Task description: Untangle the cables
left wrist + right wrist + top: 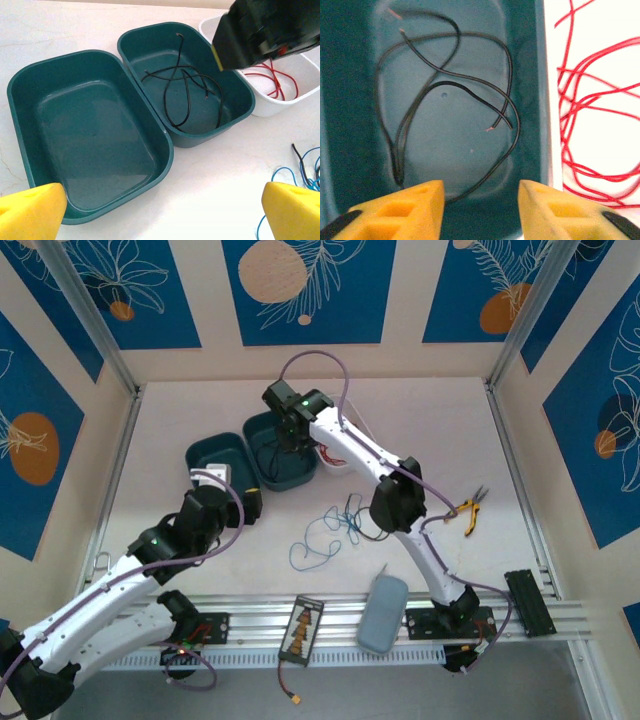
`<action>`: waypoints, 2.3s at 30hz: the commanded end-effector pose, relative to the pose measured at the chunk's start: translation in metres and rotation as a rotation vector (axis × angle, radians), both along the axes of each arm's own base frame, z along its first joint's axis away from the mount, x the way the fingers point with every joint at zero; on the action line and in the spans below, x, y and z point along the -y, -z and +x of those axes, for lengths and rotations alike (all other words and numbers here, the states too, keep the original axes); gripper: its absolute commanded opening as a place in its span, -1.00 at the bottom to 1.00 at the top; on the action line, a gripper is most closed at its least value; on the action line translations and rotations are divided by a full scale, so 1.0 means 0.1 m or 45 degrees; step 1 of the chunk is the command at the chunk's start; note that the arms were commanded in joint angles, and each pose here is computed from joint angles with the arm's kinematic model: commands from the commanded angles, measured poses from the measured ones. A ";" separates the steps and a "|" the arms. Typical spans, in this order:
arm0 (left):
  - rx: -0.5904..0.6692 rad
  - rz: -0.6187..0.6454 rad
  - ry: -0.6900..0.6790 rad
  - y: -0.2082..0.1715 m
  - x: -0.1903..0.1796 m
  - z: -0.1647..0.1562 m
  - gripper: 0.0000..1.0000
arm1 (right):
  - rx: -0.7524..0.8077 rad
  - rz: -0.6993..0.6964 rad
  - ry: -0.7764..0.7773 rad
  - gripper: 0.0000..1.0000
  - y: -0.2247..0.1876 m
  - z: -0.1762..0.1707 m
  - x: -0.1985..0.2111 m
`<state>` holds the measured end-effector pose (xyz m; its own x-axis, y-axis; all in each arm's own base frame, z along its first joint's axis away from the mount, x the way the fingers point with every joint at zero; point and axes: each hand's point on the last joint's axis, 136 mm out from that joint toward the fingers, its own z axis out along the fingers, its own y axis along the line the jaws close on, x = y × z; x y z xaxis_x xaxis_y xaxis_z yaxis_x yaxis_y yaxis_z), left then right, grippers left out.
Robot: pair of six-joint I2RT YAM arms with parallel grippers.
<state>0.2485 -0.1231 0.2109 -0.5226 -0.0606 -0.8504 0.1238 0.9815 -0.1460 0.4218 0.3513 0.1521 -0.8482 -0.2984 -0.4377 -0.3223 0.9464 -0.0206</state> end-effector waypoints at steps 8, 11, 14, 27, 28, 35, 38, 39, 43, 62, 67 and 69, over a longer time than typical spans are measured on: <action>-0.095 -0.013 0.130 -0.21 0.20 0.09 1.00 | 0.165 0.113 0.098 0.15 -0.80 -0.36 0.41; -0.148 -0.023 0.181 -0.13 0.32 0.12 1.00 | 0.167 0.153 0.173 0.23 -0.82 -0.53 0.67; -0.212 -0.041 0.261 -0.03 0.48 0.12 1.00 | 0.131 0.191 0.260 0.28 -0.73 -0.76 0.98; -0.492 -0.103 0.653 0.52 1.29 0.11 0.69 | -0.045 0.317 0.708 0.85 -0.12 -1.61 2.16; -0.510 -0.099 0.664 0.57 1.33 0.11 0.69 | -0.057 0.317 0.732 0.83 -0.08 -1.65 2.21; -0.575 -0.120 0.680 0.79 1.45 0.10 0.75 | -0.197 0.369 0.852 0.43 0.39 -1.81 2.35; -0.600 -0.134 0.686 0.87 1.50 0.10 0.75 | -0.249 0.386 0.865 0.32 0.58 -1.85 2.31; -0.609 -0.134 0.690 0.89 1.52 0.10 0.75 | -0.266 0.387 0.869 0.29 0.63 -1.86 2.30; -0.646 -0.128 0.706 1.00 1.61 0.07 0.75 | -0.331 0.367 0.875 0.11 0.83 -1.87 2.25; -0.642 -0.153 0.634 1.09 1.61 0.10 1.00 | -0.323 0.120 0.872 -0.92 0.98 -1.74 2.25; -0.588 -0.126 0.604 1.04 1.55 0.15 1.00 | -0.181 0.115 0.857 -1.00 0.53 -1.72 2.36; -0.566 -0.125 0.603 1.01 1.54 0.16 1.00 | -0.132 0.147 0.846 -1.00 0.36 -1.71 2.38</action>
<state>0.2635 -0.2806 0.1014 -0.8351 0.2023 -0.5116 0.4357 0.8110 -0.3904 0.2540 0.1278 0.0901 -0.8923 0.3538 -0.2804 0.3323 0.9352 0.1228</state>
